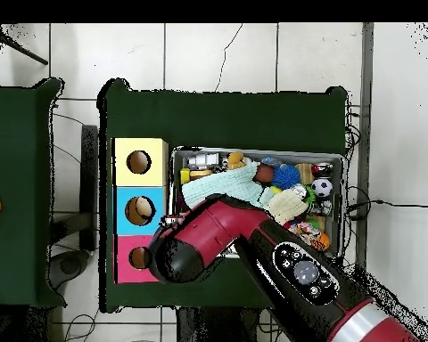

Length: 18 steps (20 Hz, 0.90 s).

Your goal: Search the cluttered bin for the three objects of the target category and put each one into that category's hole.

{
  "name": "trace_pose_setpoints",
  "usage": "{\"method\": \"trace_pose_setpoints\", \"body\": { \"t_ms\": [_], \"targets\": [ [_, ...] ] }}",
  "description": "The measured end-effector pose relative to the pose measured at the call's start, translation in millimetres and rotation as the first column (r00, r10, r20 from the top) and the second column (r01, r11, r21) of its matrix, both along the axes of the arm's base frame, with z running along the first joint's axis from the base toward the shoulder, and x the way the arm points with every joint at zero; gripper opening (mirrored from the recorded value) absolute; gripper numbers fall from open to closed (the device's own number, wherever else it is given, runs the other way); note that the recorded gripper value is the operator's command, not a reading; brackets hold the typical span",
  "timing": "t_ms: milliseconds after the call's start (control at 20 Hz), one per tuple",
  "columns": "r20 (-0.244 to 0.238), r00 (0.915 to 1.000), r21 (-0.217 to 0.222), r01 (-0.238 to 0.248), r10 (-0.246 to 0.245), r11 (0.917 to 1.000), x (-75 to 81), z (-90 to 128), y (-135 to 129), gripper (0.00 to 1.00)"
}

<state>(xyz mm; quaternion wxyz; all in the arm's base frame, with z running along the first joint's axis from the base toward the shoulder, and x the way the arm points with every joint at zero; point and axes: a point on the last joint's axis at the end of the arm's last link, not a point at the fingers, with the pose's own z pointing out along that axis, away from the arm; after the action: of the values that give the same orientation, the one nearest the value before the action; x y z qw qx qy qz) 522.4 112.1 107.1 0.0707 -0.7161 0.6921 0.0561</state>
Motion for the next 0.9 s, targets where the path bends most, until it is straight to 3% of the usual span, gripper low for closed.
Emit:
{"method": "trace_pose_setpoints", "body": {
  "t_ms": [900],
  "targets": [
    [0.02,0.9984,-0.021,-0.053,0.053,0.9984,-6.8,-15,-7,1.0]
  ]
}}
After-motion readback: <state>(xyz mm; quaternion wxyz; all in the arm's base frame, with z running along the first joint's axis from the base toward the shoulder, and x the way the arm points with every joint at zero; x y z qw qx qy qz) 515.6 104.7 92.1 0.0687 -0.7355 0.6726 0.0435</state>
